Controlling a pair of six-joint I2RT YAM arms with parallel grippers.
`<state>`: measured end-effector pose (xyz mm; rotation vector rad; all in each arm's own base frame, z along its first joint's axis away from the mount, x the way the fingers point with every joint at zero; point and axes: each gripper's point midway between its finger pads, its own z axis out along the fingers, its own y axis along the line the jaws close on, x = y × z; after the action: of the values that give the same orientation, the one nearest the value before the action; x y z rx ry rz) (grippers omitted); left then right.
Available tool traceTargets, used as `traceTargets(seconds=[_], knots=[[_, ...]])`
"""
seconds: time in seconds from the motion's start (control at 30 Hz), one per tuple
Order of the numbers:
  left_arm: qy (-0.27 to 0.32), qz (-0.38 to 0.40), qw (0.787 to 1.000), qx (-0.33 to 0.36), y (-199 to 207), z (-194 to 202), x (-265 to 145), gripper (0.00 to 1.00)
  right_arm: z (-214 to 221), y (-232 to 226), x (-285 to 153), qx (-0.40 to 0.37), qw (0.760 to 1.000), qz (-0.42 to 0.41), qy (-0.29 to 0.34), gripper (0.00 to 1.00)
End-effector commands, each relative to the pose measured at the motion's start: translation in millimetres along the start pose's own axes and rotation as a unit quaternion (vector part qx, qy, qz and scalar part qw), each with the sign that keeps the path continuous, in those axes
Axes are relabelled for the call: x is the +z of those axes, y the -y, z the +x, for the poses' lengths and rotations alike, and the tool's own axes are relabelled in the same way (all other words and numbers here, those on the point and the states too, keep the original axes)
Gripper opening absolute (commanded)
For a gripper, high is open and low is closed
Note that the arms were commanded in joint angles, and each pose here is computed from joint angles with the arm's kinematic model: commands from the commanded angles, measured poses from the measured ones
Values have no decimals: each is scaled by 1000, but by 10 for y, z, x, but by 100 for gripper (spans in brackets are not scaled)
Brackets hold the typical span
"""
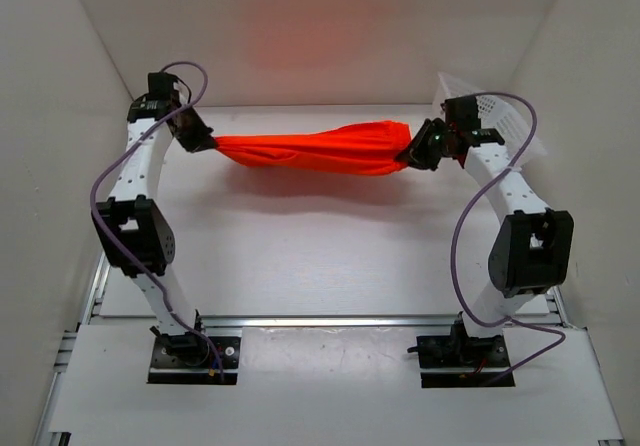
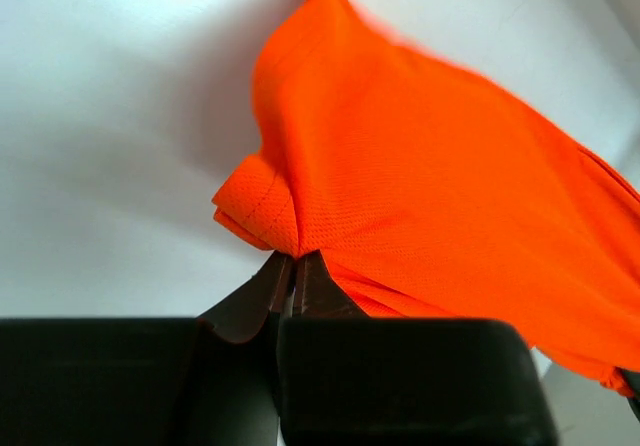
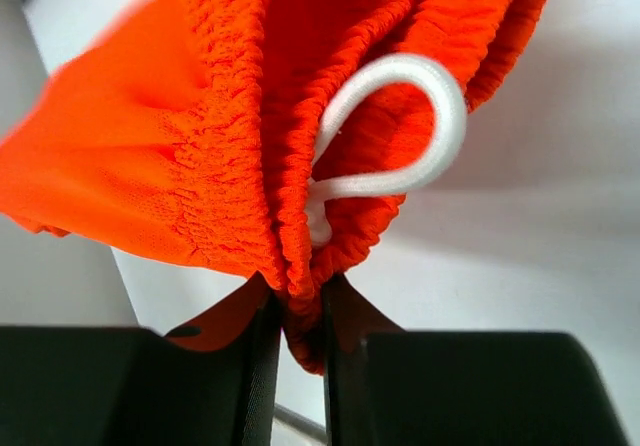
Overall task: Fold and stack the shorts
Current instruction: Fold the shorts
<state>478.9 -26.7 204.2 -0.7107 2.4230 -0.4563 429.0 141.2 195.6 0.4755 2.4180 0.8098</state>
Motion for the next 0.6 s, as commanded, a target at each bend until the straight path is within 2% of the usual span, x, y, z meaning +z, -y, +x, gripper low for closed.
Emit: traceTargets(seconds=[0.0,0.03,0.07,0.1,0.13,0.23,0.4,0.57], knots=[[28,-108,994,-10,-737,158,-100,11,331,445,-79,-11,998,64,-9,0],[30,-114,993,-14,-803,264,-172,11,634,657,-8,2,996,83,-40,0],[18,-125,992,-27,-931,393,-149,11,751,675,-4,-3,996,85,-38,0],[-16,-149,987,-48,-1178,717,-52,11,882,770,24,-3,995,92,-45,0],[-18,-146,988,-54,-1210,813,-51,11,1134,984,45,11,992,110,-67,0],[-56,-163,983,-66,-1421,1199,31,11,1431,1210,93,25,988,129,-87,0],[-36,-166,983,-62,-1413,1196,-52,11,1556,1474,26,20,980,181,-79,0],[-29,-174,983,-61,-1442,1195,-112,11,1535,1465,-10,19,979,185,-77,0]])
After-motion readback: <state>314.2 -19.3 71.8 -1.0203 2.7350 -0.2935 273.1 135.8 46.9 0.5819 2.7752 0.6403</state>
